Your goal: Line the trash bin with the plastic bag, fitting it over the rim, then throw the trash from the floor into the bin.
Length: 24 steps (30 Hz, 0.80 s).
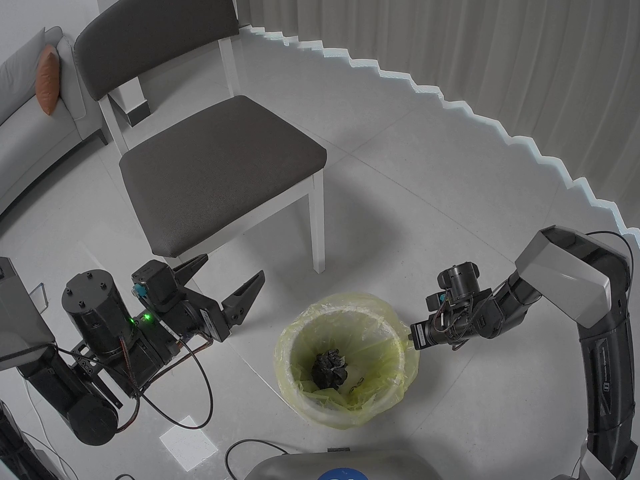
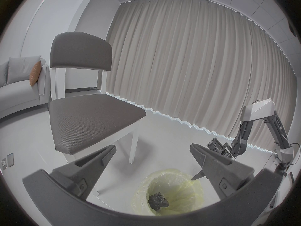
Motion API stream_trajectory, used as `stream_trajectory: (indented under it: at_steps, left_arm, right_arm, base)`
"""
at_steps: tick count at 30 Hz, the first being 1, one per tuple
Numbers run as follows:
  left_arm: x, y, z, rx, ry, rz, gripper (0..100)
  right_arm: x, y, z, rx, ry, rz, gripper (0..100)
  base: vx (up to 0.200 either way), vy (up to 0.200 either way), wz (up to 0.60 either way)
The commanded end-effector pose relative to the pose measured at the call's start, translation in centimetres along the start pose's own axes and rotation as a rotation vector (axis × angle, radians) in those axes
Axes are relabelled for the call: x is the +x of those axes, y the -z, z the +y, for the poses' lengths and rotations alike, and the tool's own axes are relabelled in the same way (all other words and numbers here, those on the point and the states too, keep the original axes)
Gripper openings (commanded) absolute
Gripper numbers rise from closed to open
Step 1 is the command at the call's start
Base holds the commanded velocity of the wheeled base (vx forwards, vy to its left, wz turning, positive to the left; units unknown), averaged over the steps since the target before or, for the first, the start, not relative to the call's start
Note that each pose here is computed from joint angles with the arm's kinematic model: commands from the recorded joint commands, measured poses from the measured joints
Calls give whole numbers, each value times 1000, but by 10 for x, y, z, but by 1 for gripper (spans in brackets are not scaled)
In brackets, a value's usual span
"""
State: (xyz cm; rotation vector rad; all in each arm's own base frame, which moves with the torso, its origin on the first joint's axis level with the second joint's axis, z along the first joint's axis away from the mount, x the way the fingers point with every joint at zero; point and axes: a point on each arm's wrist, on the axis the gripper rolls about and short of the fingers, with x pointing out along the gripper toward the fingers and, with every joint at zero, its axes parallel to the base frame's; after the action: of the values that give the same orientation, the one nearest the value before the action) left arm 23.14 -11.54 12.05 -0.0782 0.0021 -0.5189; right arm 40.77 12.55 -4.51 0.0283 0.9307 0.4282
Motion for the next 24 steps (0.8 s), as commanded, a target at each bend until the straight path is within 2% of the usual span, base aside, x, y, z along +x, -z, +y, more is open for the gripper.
stream_trajectory:
  at_steps: [1,8,16,21,24]
  left_arm:
    - [0,0,0,0,1,-11,100]
    - [2,3,0,0,1,1,100]
    - [2,5,0,-1,1,9,100]
    - [3,4,0,-1,1,6,100]
    - [3,4,0,-1,1,6,100]
  right_arm:
    - [9,-5,0,-11,0,3,0]
    - [10,-13,5,-19,-6,3,0]
    - [19,-7,24,-88,-26,31,0]
    - [27,-4,23,-157,64,62,0]
    - [28,-4,22,-171,81,85,0]
  base:
    - [0,0,0]
    - [0,0,0]
    - [0,0,0]
    - [0,0,0]
    - [0,0,0]
